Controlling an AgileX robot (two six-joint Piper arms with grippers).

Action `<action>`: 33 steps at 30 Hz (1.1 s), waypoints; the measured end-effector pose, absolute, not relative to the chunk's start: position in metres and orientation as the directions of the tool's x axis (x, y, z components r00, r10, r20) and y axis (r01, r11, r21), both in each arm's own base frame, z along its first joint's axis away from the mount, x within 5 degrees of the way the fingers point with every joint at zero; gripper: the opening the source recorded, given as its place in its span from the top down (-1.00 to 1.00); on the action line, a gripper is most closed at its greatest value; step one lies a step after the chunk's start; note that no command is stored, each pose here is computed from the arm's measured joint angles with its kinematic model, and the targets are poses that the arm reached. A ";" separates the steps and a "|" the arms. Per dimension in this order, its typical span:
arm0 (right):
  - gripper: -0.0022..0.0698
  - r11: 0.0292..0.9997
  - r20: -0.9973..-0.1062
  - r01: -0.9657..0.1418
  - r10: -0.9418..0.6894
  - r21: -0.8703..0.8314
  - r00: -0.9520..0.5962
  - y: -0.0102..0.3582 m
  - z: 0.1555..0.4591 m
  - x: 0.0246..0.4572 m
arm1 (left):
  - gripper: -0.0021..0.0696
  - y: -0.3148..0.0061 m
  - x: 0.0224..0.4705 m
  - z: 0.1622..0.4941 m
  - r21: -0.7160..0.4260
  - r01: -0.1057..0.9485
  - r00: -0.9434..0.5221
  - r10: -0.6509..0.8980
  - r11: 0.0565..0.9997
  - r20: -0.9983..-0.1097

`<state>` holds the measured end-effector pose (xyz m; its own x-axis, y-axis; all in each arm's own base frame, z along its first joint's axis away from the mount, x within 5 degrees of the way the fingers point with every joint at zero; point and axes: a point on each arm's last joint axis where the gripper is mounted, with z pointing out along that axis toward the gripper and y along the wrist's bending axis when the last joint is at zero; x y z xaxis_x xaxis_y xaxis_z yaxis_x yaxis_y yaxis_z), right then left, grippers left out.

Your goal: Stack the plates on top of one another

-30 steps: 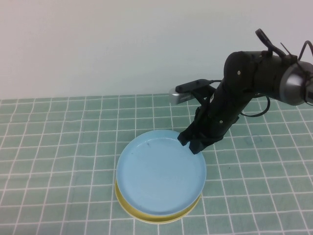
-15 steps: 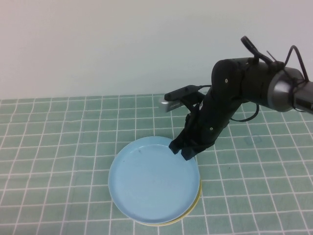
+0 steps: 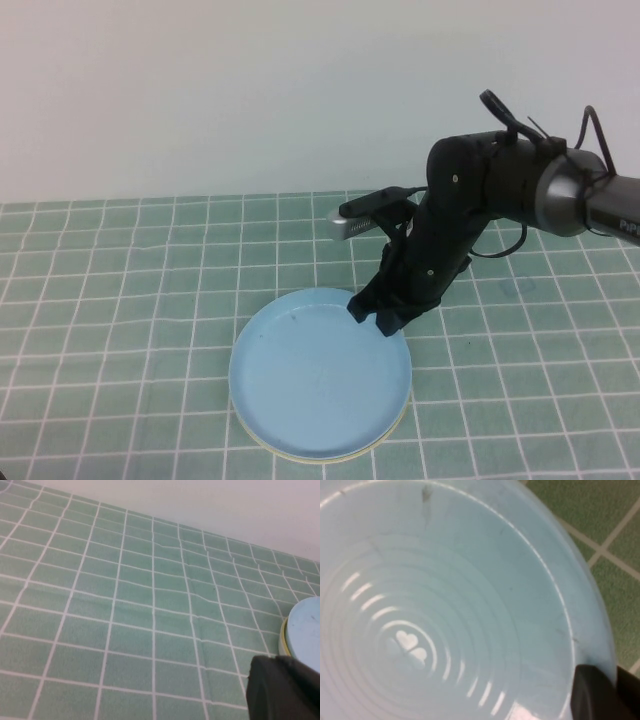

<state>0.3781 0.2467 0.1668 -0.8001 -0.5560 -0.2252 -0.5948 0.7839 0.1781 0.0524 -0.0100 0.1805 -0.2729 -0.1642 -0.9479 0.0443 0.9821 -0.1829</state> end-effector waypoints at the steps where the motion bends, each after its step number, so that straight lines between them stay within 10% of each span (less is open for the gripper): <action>1: 0.89 0.786 -0.224 -0.593 -0.554 0.177 -0.801 0.247 0.167 0.378 | 0.95 -0.010 0.052 0.181 -0.183 0.044 -0.273 -0.164 0.982 -0.948; 16: 0.29 0.795 -0.253 -0.592 -0.550 0.133 -0.796 0.243 0.183 0.378 | 0.95 -0.010 0.052 0.181 -0.185 0.044 -0.273 -0.166 0.982 -0.948; 25: 0.84 0.779 -0.561 -0.626 -0.514 0.011 -0.649 0.213 0.332 0.340 | 0.95 -0.010 0.052 0.181 -0.185 0.044 -0.273 -0.166 0.982 -0.948; 33: 0.94 0.787 -0.748 -0.610 -0.458 -0.090 -0.480 0.174 0.430 0.283 | 0.95 -0.010 0.052 0.181 -0.185 0.044 -0.273 -0.166 0.982 -0.948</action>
